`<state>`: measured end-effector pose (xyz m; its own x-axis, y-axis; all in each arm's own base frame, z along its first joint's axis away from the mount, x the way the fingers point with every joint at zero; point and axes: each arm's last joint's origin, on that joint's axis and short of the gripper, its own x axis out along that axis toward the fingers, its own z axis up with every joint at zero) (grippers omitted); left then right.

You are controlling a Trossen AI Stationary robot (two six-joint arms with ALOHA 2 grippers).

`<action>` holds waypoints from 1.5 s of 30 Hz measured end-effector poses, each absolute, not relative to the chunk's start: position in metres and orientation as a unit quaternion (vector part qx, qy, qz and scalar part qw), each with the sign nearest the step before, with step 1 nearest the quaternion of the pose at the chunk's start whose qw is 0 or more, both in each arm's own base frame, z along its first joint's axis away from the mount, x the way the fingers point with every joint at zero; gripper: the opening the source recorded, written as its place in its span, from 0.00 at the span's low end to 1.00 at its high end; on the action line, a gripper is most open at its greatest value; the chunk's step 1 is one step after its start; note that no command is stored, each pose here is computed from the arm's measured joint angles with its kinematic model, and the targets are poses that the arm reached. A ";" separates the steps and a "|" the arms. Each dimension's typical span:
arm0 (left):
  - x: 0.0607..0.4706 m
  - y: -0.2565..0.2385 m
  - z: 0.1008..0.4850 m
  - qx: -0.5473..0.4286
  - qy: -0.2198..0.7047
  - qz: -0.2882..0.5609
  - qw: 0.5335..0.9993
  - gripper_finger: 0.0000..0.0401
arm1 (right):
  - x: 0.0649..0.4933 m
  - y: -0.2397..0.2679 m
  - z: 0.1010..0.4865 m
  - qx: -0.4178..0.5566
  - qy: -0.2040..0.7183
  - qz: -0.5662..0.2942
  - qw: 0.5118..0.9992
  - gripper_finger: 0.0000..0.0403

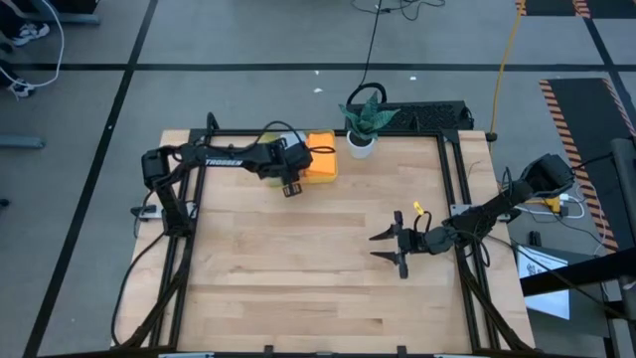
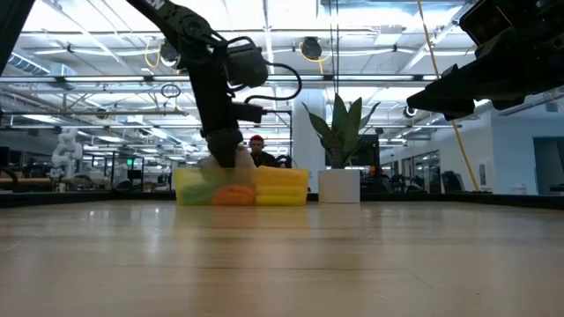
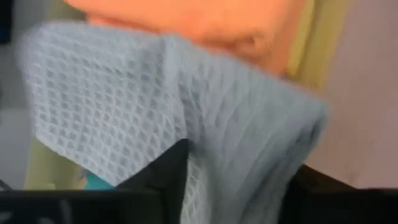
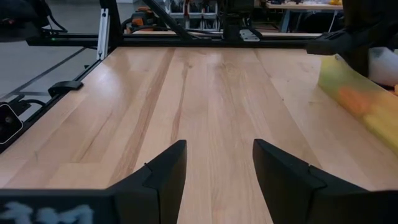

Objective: Fold microfiber towels
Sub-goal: Put the gray microfiber cloth into the yellow bin

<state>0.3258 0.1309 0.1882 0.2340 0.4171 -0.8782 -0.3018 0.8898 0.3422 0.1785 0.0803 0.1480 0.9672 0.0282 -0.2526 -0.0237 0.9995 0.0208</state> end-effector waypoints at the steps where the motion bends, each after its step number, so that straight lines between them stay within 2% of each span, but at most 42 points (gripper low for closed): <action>1: 0.324 0.131 0.188 0.048 0.582 0.221 0.781 0.44 | 0.178 0.080 0.148 0.009 0.127 0.013 0.992 0.44; 9: 0.322 0.130 0.214 0.029 0.627 0.205 0.751 0.64 | 0.178 0.080 0.148 0.009 0.128 0.013 0.992 0.44; 13: 0.322 0.130 0.232 0.016 0.640 0.200 0.741 0.67 | 0.178 0.080 0.148 0.008 0.128 0.013 0.992 0.44; 16: 0.325 0.130 0.246 0.010 0.632 0.194 0.750 0.66 | 0.178 0.080 0.146 0.005 0.135 0.013 0.991 0.44; 20: 0.334 0.135 0.257 0.011 0.594 0.188 0.782 0.57 | 0.178 0.080 0.146 0.004 0.137 0.013 0.990 0.44; 24: 0.334 0.151 0.253 0.001 0.560 0.204 0.803 0.40 | 0.178 0.080 0.146 0.007 0.138 0.012 0.990 0.44; 29: 0.322 0.166 0.222 -0.059 0.547 0.159 0.819 0.18 | 0.178 0.080 0.146 0.015 0.138 0.011 0.990 0.44; 34: 0.307 0.170 0.185 -0.071 0.548 0.150 0.820 0.02 | 0.178 0.080 0.146 0.013 0.138 0.012 0.990 0.44; 38: 0.301 0.176 0.175 -0.066 0.542 0.185 0.817 0.03 | 0.178 0.080 0.146 0.013 0.138 0.012 0.990 0.44; 45: 0.304 0.183 0.187 -0.059 0.538 0.207 0.815 0.05 | 0.178 0.080 0.146 0.013 0.138 0.011 0.990 0.44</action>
